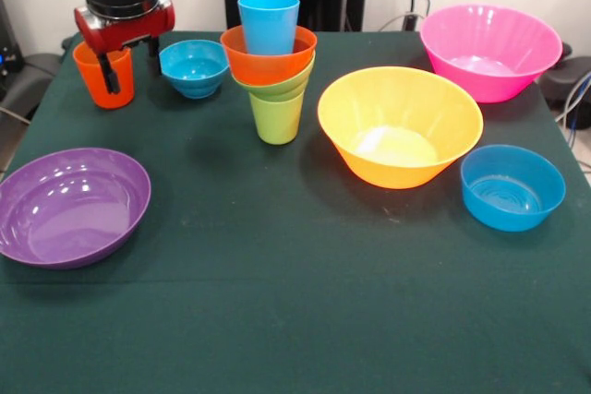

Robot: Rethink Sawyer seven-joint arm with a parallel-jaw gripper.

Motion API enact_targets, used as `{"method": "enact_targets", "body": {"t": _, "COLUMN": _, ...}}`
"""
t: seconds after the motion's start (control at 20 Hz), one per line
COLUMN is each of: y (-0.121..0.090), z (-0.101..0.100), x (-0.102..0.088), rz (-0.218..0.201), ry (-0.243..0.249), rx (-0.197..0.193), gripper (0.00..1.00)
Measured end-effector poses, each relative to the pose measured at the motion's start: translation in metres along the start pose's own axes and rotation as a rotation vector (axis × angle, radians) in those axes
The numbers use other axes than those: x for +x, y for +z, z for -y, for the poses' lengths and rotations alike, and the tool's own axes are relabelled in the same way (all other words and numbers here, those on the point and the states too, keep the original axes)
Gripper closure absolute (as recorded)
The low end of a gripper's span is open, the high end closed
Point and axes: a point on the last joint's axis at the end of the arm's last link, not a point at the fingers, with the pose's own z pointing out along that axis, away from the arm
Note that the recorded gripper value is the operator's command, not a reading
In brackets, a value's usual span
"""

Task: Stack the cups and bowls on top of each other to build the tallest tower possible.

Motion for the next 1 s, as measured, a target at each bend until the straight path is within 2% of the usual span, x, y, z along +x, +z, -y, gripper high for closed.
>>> {"method": "enact_targets", "body": {"t": 0.1, "y": -0.003, "z": 0.001, "x": 0.002, "rz": 0.008, "ry": 0.015, "rx": -0.012, "gripper": 0.0}}
{"method": "enact_targets", "body": {"t": 0.2, "y": -0.009, "z": 0.004, "x": 0.012, "rz": 0.014, "ry": 0.045, "rx": -0.028, "gripper": 0.0}}
{"method": "enact_targets", "body": {"t": 0.3, "y": -0.011, "z": 0.006, "x": 0.016, "rz": 0.013, "ry": 0.052, "rx": -0.029, "gripper": 0.0}}
{"method": "enact_targets", "body": {"t": 0.4, "y": -0.016, "z": 0.008, "x": 0.03, "rz": 0.005, "ry": 0.064, "rx": -0.024, "gripper": 0.0}}
{"method": "enact_targets", "body": {"t": 0.7, "y": -0.021, "z": 0.005, "x": 0.047, "rz": -0.011, "ry": 0.067, "rx": -0.022, "gripper": 0.0}}
{"method": "enact_targets", "body": {"t": 1.0, "y": -0.018, "z": -0.008, "x": 0.051, "rz": -0.023, "ry": 0.05, "rx": -0.038, "gripper": 0.0}}
